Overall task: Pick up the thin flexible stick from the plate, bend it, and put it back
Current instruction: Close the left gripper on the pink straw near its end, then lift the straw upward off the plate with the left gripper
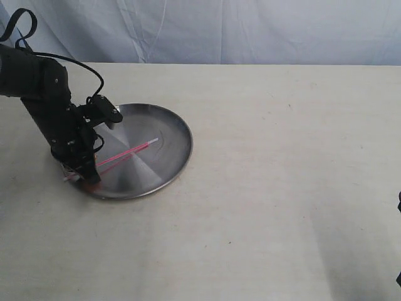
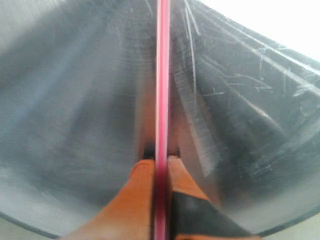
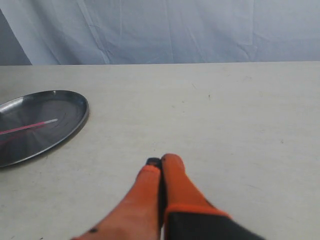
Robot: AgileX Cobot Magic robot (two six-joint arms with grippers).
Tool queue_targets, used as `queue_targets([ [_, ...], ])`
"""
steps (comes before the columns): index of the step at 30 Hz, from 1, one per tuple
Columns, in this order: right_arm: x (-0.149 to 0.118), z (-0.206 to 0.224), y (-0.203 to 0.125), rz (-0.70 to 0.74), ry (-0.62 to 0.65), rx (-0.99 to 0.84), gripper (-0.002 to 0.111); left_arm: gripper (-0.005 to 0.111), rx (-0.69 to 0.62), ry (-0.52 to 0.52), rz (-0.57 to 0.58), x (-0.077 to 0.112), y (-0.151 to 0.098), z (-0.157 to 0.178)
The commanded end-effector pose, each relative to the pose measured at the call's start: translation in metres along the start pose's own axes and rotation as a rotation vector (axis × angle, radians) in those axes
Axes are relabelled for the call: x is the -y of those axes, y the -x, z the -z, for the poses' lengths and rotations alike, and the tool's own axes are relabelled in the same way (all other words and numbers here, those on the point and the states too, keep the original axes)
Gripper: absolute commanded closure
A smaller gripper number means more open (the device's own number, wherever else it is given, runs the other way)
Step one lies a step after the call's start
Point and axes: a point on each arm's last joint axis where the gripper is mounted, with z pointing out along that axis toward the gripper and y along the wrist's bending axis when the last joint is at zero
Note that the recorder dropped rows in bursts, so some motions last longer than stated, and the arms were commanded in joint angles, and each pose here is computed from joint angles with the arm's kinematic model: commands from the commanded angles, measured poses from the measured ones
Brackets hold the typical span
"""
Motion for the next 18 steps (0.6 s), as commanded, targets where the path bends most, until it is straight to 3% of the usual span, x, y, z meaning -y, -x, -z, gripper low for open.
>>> queue_targets([
  [1, 0.000, 0.000, 0.000, 0.002, 0.003, 0.011, 0.109, 0.107, 0.020, -0.017, 0.041, 0.000, 0.001, 0.000],
  [11, 0.000, 0.000, 0.000, 0.004, 0.002, 0.011, 0.109, 0.107, 0.183, -0.057, 0.152, 0.010, 0.009, 0.049],
  [18, 0.000, 0.000, 0.000, 0.004, 0.002, 0.013, 0.109, 0.107, 0.306, -0.178, 0.220, 0.028, 0.011, 0.089],
])
